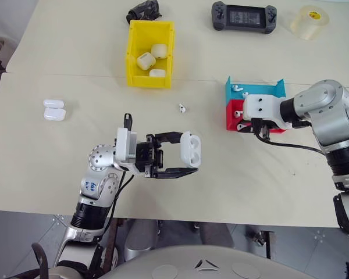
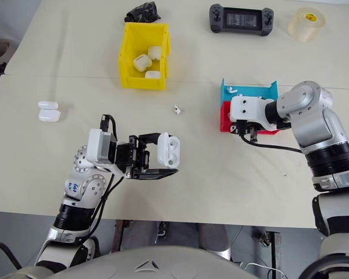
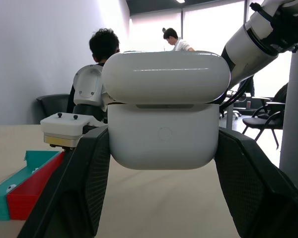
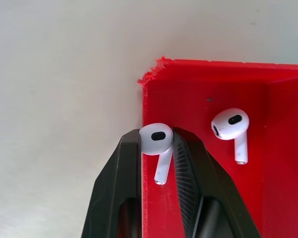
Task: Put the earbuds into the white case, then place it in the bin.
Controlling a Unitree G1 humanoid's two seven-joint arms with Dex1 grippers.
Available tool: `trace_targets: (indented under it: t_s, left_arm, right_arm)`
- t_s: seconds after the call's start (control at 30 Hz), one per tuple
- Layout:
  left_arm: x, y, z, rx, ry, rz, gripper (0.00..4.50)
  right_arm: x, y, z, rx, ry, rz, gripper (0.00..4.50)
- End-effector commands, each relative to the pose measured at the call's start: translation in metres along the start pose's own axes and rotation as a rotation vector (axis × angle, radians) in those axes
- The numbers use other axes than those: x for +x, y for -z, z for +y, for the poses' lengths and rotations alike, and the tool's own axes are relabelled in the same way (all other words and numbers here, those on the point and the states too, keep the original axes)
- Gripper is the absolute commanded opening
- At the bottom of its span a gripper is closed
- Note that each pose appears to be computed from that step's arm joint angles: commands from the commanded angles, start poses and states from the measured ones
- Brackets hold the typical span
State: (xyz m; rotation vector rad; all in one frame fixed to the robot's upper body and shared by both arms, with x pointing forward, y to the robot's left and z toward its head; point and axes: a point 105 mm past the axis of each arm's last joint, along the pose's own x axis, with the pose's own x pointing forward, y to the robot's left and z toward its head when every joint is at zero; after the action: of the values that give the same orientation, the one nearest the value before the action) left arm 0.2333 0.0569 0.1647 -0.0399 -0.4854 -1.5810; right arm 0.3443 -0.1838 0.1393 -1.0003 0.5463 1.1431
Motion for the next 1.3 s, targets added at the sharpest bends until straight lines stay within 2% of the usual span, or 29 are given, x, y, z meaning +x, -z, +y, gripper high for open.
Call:
trace_targets:
  t_s: [0.03, 0.1, 0.3, 0.57, 0.67, 0.77, 0.9, 1.3]
  left_arm:
    - [-0.001, -0.009, 0.001, 0.043, 0.011, -0.019, 2.77]
    - [-0.003, -0.01, 0.001, 0.043, 0.016, -0.023, 2.77]
    - [-0.008, -0.01, 0.001, 0.006, 0.025, -0.029, 2.77]
    - [-0.006, -0.014, 0.008, -0.009, 0.015, -0.059, 2.77]
    - [-0.007, -0.017, 0.01, -0.01, 0.008, -0.07, 2.77]
    - [-0.007, -0.021, 0.012, -0.01, 0.004, -0.075, 2.77]
    - [-0.007, -0.026, 0.014, -0.012, -0.004, -0.085, 2.77]
    - [-0.001, -0.03, 0.017, -0.033, 0.003, -0.11, 2.77]
  right_arm:
    - [-0.016, -0.014, 0.001, 0.03, 0.017, -0.094, 0.52]
    - [-0.024, -0.021, 0.003, 0.058, 0.019, -0.159, 0.52]
    - [-0.047, -0.052, 0.014, 0.127, 0.086, -0.528, 0.52]
    - [-0.073, -0.114, 0.045, 0.229, 0.179, -1.226, 0.52]
    - [-0.076, -0.126, 0.053, 0.283, 0.213, -1.351, 0.52]
    - [-0.076, -0.135, 0.06, 0.339, 0.238, -1.432, 0.52]
    - [-0.075, -0.143, 0.069, 0.35, 0.234, -1.473, 0.52]
    - [-0.058, -0.159, 0.092, 0.289, 0.177, -1.474, 0.52]
